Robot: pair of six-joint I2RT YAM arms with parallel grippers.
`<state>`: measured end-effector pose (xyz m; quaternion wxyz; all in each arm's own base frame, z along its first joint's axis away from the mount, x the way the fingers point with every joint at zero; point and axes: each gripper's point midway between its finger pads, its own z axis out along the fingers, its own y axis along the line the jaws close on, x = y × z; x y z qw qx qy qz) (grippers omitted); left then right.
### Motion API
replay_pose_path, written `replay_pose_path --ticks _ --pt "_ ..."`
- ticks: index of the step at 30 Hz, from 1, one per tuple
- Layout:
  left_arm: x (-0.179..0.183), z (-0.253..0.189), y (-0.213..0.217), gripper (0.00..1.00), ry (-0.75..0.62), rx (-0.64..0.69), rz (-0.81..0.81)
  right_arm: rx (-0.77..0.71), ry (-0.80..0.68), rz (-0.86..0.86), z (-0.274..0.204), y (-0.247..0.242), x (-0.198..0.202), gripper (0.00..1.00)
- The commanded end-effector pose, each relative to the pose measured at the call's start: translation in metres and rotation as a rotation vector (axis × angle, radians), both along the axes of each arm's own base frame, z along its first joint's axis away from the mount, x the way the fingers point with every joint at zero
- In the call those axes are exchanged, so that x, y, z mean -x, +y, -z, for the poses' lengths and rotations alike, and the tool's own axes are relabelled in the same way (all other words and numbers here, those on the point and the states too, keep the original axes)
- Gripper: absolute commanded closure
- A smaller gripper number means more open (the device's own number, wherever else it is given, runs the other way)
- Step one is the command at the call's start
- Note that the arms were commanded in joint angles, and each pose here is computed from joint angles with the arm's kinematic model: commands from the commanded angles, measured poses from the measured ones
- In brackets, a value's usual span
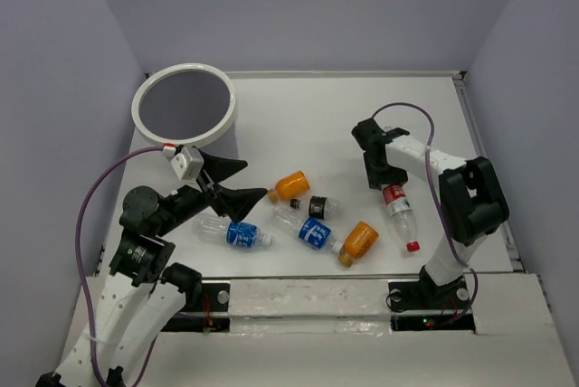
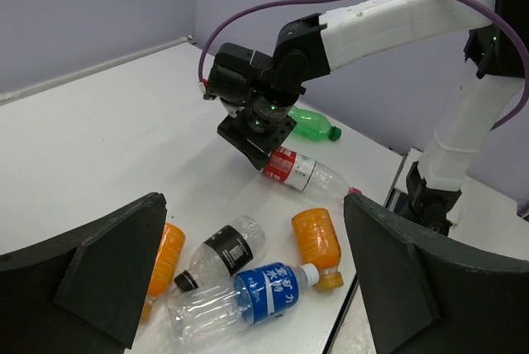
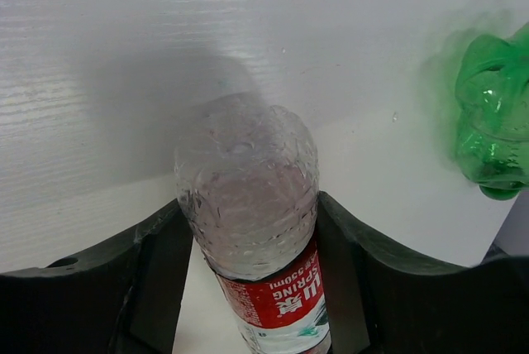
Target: Put the plastic bottles in the bin
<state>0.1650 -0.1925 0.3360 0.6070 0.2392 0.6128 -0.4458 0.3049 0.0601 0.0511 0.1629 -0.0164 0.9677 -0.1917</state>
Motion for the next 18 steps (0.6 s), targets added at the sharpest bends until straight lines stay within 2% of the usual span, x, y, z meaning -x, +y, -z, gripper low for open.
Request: replay_pose_path --ticks 1,3,7,8,10,11,12,14,15,16,17,18 --pt "0.000 -0.012 0.002 0.01 -0.046 0.012 -0.010 0.048 -0.196 0.047 -0.062 -0.012 -0.026 0.46" --pt "0.004 -0.014 0.000 0.01 -0.051 0.015 0.008 0.072 -0.238 0.063 -0.087 -0.019 -0.026 0.46" --pt "0.016 -0.041 -0.004 0.01 -0.098 0.085 0.070 -0.014 -0.424 0.014 -0.164 -0.001 -0.039 0.48" --pt "0.014 -0.048 -0.002 0.01 -0.105 0.093 0.051 -0.063 -0.532 -0.018 -0.202 0.007 -0.048 0.50" --pt "0.011 -0.061 0.004 0.01 -0.127 0.114 0.008 -0.152 -0.655 -0.059 -0.240 0.025 -0.056 0.56" --pt "0.012 -0.074 0.008 0.01 -0.150 0.132 -0.018 -0.225 -0.695 -0.115 -0.256 0.039 -0.059 0.58" --pt "0.010 -0.080 0.012 0.01 -0.159 0.144 -0.043 -0.333 -0.819 -0.159 -0.293 0.056 -0.065 0.58" --pt "0.009 -0.091 0.019 0.01 -0.176 0.179 -0.087 -0.559 -0.898 -0.288 -0.328 0.097 -0.065 0.53" --pt "0.010 -0.093 0.020 0.01 -0.183 0.188 -0.094 -0.663 -1.009 -0.335 -0.363 0.112 -0.067 0.52" --pt "0.009 -0.094 0.022 0.01 -0.189 0.196 -0.106 -0.791 -1.034 -0.395 -0.381 0.133 -0.063 0.52" --pt "0.008 -0.094 0.024 0.01 -0.190 0.200 -0.118 -0.876 -1.118 -0.434 -0.408 0.145 -0.066 0.52" --pt "0.007 -0.093 0.026 0.01 -0.192 0.202 -0.131 -0.926 -1.103 -0.451 -0.411 0.152 -0.062 0.52"
